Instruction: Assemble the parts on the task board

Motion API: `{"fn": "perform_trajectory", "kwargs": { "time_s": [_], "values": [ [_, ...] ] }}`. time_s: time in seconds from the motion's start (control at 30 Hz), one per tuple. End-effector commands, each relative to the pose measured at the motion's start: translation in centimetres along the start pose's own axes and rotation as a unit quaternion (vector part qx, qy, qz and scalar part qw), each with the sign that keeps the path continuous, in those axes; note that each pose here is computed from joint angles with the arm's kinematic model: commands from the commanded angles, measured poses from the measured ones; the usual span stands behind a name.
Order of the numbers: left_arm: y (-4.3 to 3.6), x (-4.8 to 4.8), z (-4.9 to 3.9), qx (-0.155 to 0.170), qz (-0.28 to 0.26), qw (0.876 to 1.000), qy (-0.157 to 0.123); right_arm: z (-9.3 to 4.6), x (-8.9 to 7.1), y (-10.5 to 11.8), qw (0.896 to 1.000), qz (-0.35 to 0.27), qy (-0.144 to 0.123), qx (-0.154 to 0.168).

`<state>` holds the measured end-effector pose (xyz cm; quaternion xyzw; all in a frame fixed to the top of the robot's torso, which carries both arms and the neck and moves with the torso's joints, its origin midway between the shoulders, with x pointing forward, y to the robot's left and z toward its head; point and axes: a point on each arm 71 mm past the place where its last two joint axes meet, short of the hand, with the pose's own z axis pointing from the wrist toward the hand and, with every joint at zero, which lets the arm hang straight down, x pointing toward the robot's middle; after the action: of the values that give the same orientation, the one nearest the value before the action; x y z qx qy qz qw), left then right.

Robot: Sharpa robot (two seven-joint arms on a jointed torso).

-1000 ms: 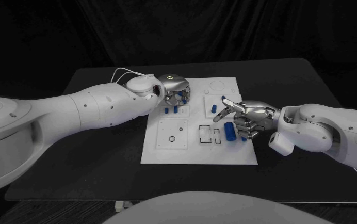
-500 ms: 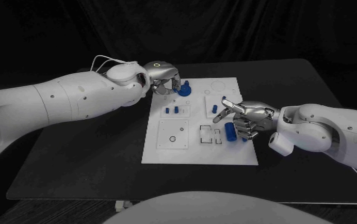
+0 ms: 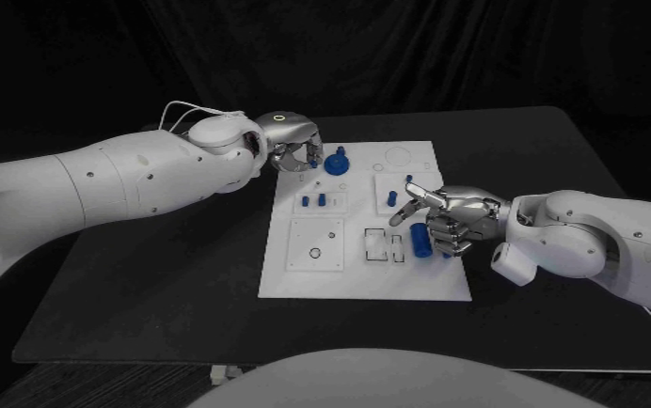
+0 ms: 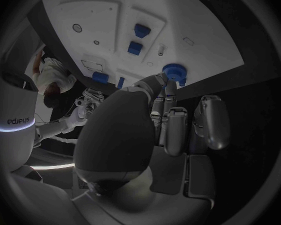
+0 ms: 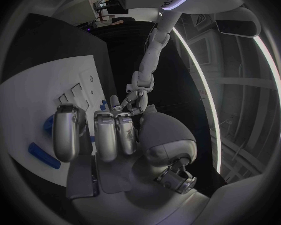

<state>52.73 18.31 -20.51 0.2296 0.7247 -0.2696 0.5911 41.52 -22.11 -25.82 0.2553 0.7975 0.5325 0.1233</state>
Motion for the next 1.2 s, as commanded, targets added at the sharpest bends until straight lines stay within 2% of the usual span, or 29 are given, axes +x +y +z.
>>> {"fn": "perform_trajectory", "kwargs": {
  "time_s": [0.03,0.3,0.53,1.2],
  "values": [
    [-0.29,0.46,0.19,0.003,-0.024,1.000,0.012,0.0,0.2,-0.3,1.000,0.002,0.009,0.009],
    [-0.48,1.99,0.33,-0.003,-0.035,0.999,0.030,-0.1,0.2,-0.4,1.000,0.003,0.008,0.009],
    [-0.44,2.92,0.44,-0.009,-0.040,0.998,0.040,-0.1,0.2,-0.5,1.000,0.004,0.007,0.009],
    [0.05,3.50,0.76,-0.027,-0.039,0.998,0.046,-0.1,0.3,-0.5,1.000,0.004,0.008,0.008]
  ]
}}
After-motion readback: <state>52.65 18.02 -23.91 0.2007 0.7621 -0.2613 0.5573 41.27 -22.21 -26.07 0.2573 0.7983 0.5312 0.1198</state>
